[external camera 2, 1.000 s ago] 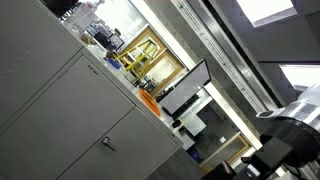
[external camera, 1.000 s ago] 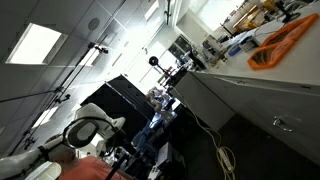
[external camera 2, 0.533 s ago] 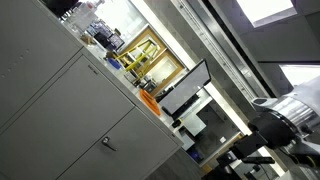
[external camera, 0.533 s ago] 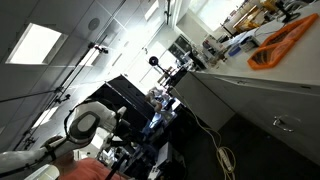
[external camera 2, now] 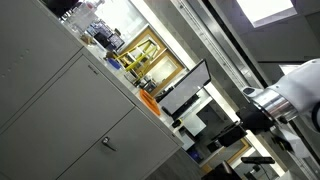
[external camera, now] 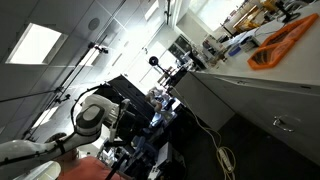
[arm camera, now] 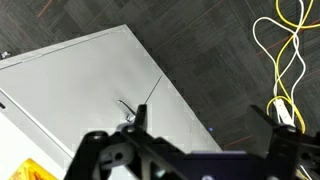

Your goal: Open the right cupboard door

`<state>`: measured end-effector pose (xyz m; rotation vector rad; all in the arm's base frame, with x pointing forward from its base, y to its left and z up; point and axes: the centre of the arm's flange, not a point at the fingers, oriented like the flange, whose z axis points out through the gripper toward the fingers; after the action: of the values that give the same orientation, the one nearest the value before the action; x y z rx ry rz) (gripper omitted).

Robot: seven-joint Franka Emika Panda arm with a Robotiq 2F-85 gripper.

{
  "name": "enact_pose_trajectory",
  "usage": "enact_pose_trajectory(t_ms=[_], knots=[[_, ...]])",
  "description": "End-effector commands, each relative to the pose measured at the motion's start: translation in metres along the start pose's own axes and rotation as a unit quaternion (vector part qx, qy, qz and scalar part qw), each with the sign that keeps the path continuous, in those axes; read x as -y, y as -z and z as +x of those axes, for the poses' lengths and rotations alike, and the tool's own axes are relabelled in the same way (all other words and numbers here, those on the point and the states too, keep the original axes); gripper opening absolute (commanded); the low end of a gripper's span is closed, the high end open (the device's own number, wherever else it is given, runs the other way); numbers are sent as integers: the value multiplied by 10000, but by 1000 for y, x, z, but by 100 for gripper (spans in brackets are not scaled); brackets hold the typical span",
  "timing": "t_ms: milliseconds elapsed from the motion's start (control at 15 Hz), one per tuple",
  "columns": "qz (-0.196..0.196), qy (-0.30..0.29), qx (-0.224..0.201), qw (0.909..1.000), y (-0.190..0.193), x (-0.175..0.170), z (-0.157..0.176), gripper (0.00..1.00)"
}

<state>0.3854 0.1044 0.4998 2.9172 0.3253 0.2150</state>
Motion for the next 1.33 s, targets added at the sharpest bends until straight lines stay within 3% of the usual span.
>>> enact_pose_trajectory(t_ms=[0,333,600,1000,1267], knots=[[0,1,0,10000,0,0,0,100],[-458,356,-77,9983,-16,-15,27,100],[-911,1110,-110,9896,-37,-34,60,100],[-870,1922,-41,9775,-74,-56,114,100],[-701,2098,60,9752,-110,-57,134,100]])
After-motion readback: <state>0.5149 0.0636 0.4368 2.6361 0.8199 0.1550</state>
